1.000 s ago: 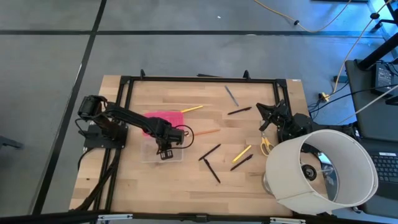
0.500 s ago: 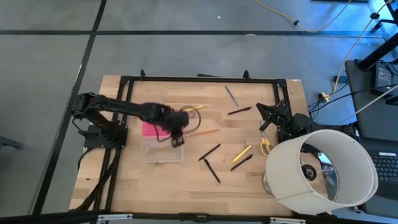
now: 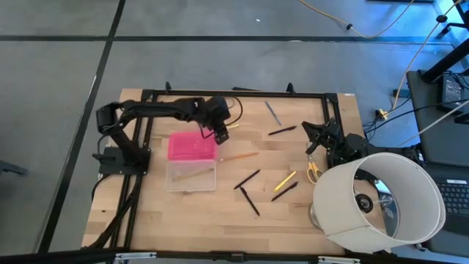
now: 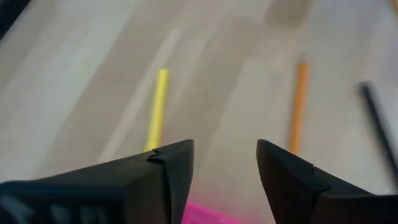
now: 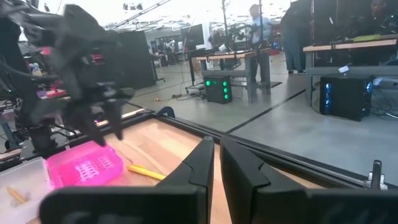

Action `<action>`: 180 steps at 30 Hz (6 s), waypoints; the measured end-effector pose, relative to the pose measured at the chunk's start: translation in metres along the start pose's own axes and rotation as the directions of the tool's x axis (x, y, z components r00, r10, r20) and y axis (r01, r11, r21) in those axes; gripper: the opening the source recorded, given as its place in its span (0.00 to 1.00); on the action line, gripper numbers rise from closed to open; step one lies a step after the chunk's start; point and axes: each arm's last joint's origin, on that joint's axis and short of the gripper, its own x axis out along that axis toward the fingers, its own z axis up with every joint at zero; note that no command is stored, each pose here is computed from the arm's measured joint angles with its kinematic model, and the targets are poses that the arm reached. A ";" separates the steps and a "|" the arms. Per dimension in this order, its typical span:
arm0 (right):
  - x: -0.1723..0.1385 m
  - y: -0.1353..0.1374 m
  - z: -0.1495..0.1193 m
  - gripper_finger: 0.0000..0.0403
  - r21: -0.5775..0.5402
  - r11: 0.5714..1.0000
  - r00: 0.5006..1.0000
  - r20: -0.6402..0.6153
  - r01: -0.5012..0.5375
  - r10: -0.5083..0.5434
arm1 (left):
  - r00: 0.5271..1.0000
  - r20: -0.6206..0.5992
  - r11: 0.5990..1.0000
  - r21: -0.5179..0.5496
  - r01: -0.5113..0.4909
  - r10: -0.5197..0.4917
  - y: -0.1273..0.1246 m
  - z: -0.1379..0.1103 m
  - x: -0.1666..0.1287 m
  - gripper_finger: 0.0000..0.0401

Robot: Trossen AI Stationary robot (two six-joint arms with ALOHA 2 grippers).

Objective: Pick & place school supplies into a supply box
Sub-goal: Put the top yellow pen into the pink supply box, then put the yellow pencil into the pink supply box

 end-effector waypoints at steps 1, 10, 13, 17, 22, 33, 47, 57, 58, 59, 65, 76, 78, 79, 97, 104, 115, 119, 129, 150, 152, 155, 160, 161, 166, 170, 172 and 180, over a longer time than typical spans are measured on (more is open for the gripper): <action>0.000 0.000 0.000 0.08 0.002 1.000 1.000 0.000 0.000 0.000 | 1.000 -0.011 1.000 0.004 -0.008 0.008 0.005 0.000 0.005 0.42; 0.000 0.000 0.000 0.08 0.026 1.000 1.000 0.000 0.000 0.000 | 0.983 -0.167 0.997 -0.003 -0.081 0.079 0.029 0.021 0.037 0.40; 0.000 0.000 0.000 0.08 0.031 1.000 1.000 0.000 0.000 0.000 | 0.971 -0.211 0.994 0.024 -0.110 0.113 0.034 0.027 0.048 0.39; 0.000 0.000 0.000 0.08 0.050 0.999 1.000 0.000 0.000 0.000 | 0.952 -0.282 0.993 0.040 -0.113 0.120 0.037 0.028 0.064 0.37; 0.000 0.000 0.000 0.08 0.050 0.999 1.000 0.000 0.000 0.000 | 0.937 -0.327 0.992 0.043 -0.115 0.122 0.039 0.022 0.078 0.36; 0.000 0.000 0.000 0.08 0.048 0.999 1.000 0.000 0.000 0.000 | 0.914 -0.389 0.993 0.075 -0.093 0.115 0.043 0.013 0.099 0.33; 0.000 0.000 0.000 0.08 0.013 1.000 1.000 0.000 0.000 0.000 | 0.905 -0.404 0.974 0.220 -0.049 0.137 0.030 0.008 0.107 0.05; 0.000 0.000 0.000 0.08 -0.010 1.000 1.000 0.000 0.000 0.000 | 0.933 -0.325 0.970 0.228 -0.081 0.155 0.026 0.019 0.084 0.06; 0.000 0.000 0.000 0.08 -0.010 1.000 1.000 0.000 0.000 0.000 | 0.943 -0.295 0.971 0.223 -0.089 0.154 0.025 0.024 0.077 0.06; 0.000 0.000 0.000 0.08 -0.010 1.000 1.000 0.000 0.000 0.000 | 0.951 -0.268 0.971 0.219 -0.094 0.153 0.024 0.029 0.070 0.06; 0.000 0.000 0.000 0.08 -0.011 1.000 1.000 0.000 0.000 0.000 | 0.980 -0.131 0.970 0.210 -0.121 0.151 0.017 0.060 0.029 0.06; 0.000 0.000 0.000 0.08 -0.007 1.000 1.000 0.000 0.000 0.000 | 0.967 -0.238 0.990 0.125 -0.059 0.088 -0.025 0.050 -0.085 0.06; 0.000 0.000 0.000 0.08 -0.006 1.000 1.000 0.000 0.000 0.000 | 0.967 -0.246 0.993 0.114 -0.044 0.071 -0.038 0.042 -0.101 0.06; 0.000 0.000 0.000 0.08 -0.005 1.000 1.000 -0.001 0.000 0.000 | 0.966 -0.250 0.993 0.111 -0.045 0.072 -0.046 0.038 -0.108 0.06; 0.000 0.000 0.000 0.08 -0.006 1.000 1.000 0.000 0.000 0.000 | 0.953 -0.295 0.995 -0.034 -0.089 0.075 -0.120 -0.116 -0.074 0.06; 0.000 0.000 0.000 0.08 -0.005 1.000 1.000 -0.001 0.000 0.000 | 0.944 -0.320 0.992 -0.066 -0.106 0.080 -0.118 -0.156 -0.045 0.06; 0.000 0.000 0.000 0.08 -0.003 1.000 1.000 0.000 0.000 0.000 | 0.927 -0.348 0.982 -0.068 -0.176 0.142 -0.101 -0.182 -0.026 0.06; 0.000 0.000 0.000 0.08 -0.003 1.000 1.000 0.000 0.000 0.000 | 0.930 -0.339 0.983 -0.058 -0.172 0.142 -0.100 -0.184 -0.024 0.08; 0.000 0.000 0.000 0.08 -0.003 1.000 1.000 0.000 0.000 0.000 | 0.935 -0.332 0.990 -0.020 -0.139 0.125 -0.101 -0.183 -0.023 0.15; 0.000 0.000 0.000 0.08 -0.005 1.000 1.000 0.000 0.000 0.000 | 0.963 -0.269 1.000 0.001 0.017 -0.016 -0.111 -0.128 -0.045 0.29; 0.000 0.000 0.000 0.08 -0.005 1.000 1.000 0.000 0.000 0.000 | 0.980 -0.196 0.999 0.011 0.039 -0.036 -0.111 -0.107 -0.052 0.30; 0.000 0.000 0.000 0.08 -0.004 1.000 1.000 0.000 0.000 0.000 | 0.995 -0.062 0.996 0.028 0.079 -0.077 -0.108 -0.078 -0.058 0.31; 0.000 0.000 0.000 0.08 -0.004 1.000 1.000 -0.001 0.000 0.000 | 0.989 0.074 0.985 0.124 0.122 -0.132 -0.101 -0.047 -0.049 0.34; 0.000 0.000 0.000 0.08 -0.003 1.000 1.000 0.000 0.000 0.000 | 0.990 0.063 0.984 0.132 0.115 -0.124 -0.098 -0.045 -0.044 0.35; 0.000 0.000 0.000 0.08 -0.002 1.000 1.000 -0.001 0.000 0.000 | 0.993 -0.011 0.982 0.143 0.119 -0.119 -0.094 -0.024 -0.011 0.39; 0.000 0.000 0.000 0.08 0.001 1.000 1.000 -0.001 0.000 0.000 | 0.990 -0.085 0.983 0.137 0.122 -0.111 -0.092 -0.012 0.010 0.40; 0.000 0.000 0.000 0.08 0.000 1.000 1.000 -0.001 0.000 0.000 | 0.989 -0.095 0.981 0.149 0.124 -0.110 -0.092 -0.008 0.018 0.39; 0.000 0.000 0.000 0.08 -0.001 1.000 1.000 -0.001 0.000 0.000 | 0.989 -0.100 0.975 0.182 0.127 -0.110 -0.093 -0.006 0.025 0.39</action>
